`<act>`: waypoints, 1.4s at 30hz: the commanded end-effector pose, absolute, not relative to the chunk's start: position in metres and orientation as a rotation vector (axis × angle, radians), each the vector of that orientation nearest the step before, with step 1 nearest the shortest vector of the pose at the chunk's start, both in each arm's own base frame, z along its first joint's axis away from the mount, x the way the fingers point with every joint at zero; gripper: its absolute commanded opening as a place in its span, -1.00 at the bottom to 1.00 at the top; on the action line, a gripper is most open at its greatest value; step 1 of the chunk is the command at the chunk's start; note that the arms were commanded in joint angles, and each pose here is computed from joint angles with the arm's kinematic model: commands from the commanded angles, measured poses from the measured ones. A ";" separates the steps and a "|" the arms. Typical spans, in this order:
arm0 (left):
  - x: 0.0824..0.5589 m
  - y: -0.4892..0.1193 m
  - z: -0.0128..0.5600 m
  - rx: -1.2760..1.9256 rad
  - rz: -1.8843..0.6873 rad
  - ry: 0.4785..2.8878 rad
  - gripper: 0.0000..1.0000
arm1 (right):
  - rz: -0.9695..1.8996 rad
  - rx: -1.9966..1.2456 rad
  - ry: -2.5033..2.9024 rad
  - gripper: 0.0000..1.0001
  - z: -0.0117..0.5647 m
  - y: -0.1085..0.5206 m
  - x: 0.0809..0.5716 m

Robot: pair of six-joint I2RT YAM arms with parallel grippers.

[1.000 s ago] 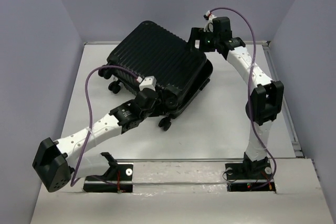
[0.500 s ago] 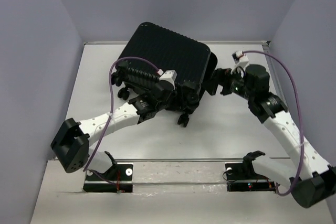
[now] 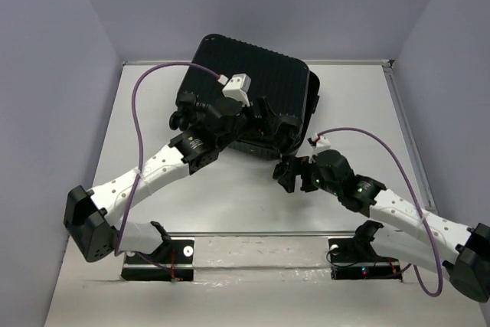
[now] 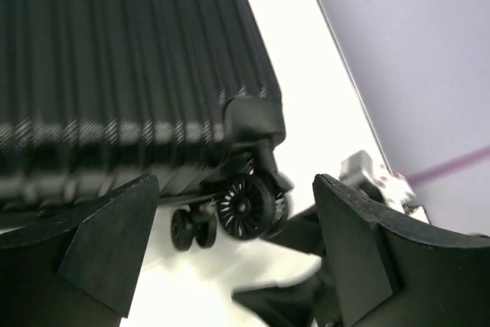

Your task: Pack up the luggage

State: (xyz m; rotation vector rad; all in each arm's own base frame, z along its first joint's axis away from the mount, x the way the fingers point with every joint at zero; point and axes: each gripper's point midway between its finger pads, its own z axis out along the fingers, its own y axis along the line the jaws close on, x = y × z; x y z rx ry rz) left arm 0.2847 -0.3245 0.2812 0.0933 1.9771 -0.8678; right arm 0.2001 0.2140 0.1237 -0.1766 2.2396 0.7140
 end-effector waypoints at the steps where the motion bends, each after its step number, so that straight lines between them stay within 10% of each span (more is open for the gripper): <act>1: 0.280 -0.281 0.291 0.014 -0.798 1.926 0.89 | 0.658 0.074 2.098 0.99 0.118 0.217 0.235; 14: 0.263 -0.229 0.223 -0.048 -0.662 2.024 0.89 | 0.483 0.278 2.014 0.83 0.077 0.232 0.261; 22: 0.269 -0.163 0.187 -0.264 -0.462 2.025 0.84 | 0.439 0.375 2.062 -0.19 0.048 0.232 0.263; 27: 0.259 -0.146 0.152 -0.355 -0.477 2.041 0.81 | 0.573 0.449 2.083 -0.45 0.047 0.224 0.241; 33: 0.258 -0.139 0.156 -0.395 -0.482 2.008 0.81 | 0.888 0.629 2.147 -0.44 0.053 0.207 0.222; 42: 0.262 -0.134 0.181 -0.370 -0.452 1.966 0.84 | 0.783 0.540 2.153 0.40 0.072 0.188 0.227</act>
